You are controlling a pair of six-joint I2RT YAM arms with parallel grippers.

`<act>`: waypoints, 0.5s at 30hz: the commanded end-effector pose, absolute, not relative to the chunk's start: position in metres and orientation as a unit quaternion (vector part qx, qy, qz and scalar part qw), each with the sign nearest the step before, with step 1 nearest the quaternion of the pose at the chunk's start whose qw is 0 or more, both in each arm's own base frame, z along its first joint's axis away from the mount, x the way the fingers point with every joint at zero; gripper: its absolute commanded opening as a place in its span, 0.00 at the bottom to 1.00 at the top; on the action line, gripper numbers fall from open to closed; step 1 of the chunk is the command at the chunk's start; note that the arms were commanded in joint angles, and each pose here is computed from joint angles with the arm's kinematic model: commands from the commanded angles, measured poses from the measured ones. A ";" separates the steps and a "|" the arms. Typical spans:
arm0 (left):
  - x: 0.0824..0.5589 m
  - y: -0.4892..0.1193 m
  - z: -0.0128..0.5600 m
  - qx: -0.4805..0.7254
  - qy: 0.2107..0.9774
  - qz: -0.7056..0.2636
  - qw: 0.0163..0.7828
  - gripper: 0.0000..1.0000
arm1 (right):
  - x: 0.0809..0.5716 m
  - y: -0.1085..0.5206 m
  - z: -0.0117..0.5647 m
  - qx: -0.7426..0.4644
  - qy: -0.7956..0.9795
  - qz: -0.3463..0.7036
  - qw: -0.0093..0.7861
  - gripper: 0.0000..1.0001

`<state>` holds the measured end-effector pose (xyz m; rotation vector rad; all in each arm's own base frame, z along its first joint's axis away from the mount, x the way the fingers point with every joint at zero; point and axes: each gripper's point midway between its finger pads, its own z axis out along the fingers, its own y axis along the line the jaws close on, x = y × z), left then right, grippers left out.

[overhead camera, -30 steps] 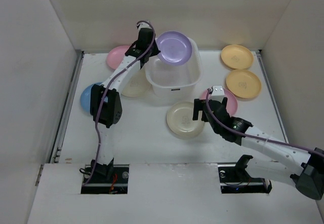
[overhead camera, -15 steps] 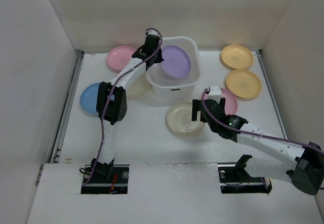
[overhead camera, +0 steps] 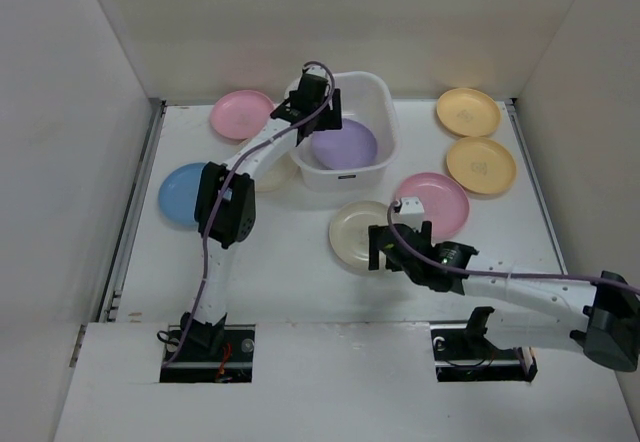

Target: Place the plates into the plastic bin on the countertop

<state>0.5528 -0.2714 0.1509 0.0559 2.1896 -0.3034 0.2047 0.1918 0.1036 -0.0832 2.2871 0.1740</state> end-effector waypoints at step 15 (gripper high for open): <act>0.424 -0.249 0.351 0.004 0.759 -0.162 0.630 1.00 | 0.221 0.175 0.048 0.194 0.904 0.089 0.369 0.88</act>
